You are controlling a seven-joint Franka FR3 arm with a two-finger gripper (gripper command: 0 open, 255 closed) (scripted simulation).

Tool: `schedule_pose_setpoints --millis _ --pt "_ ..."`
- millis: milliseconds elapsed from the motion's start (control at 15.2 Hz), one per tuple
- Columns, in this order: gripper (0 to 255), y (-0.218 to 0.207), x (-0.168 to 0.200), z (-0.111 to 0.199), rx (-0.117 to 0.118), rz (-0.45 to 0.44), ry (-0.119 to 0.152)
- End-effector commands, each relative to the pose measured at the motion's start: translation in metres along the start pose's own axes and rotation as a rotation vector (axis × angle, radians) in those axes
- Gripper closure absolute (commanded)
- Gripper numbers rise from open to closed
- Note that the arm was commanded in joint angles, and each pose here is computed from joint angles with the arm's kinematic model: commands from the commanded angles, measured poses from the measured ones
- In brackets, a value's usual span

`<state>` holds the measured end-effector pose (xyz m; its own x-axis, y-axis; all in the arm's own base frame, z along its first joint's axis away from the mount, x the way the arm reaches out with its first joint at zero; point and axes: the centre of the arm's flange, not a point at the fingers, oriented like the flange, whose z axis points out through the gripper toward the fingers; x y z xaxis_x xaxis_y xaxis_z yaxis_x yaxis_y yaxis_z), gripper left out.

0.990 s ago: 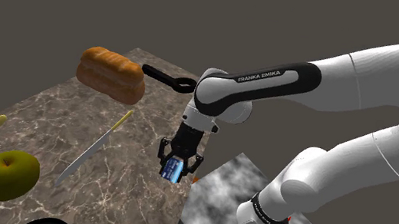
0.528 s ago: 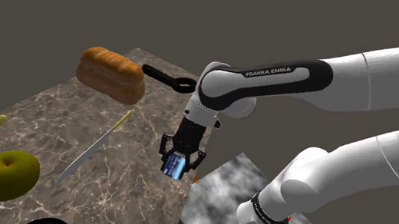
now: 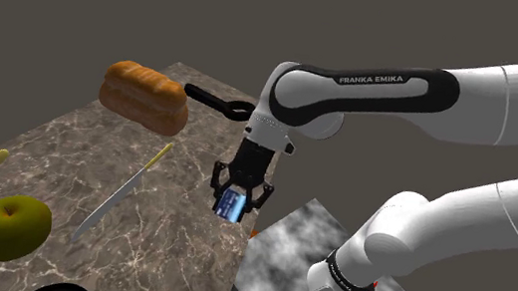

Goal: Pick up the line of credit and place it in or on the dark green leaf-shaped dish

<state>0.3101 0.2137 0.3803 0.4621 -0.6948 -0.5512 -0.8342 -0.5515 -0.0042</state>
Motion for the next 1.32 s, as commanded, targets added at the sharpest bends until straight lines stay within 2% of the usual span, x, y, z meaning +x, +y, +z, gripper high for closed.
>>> schedule_pose_setpoints --millis 0,594,1254 --pt "255 0.001 -0.006 -0.009 0.000 0.000 0.000" --pt "255 0.001 -0.032 -0.048 0.000 0.000 0.000" --pt "255 -0.062 -0.132 0.010 0.000 0.000 0.000"
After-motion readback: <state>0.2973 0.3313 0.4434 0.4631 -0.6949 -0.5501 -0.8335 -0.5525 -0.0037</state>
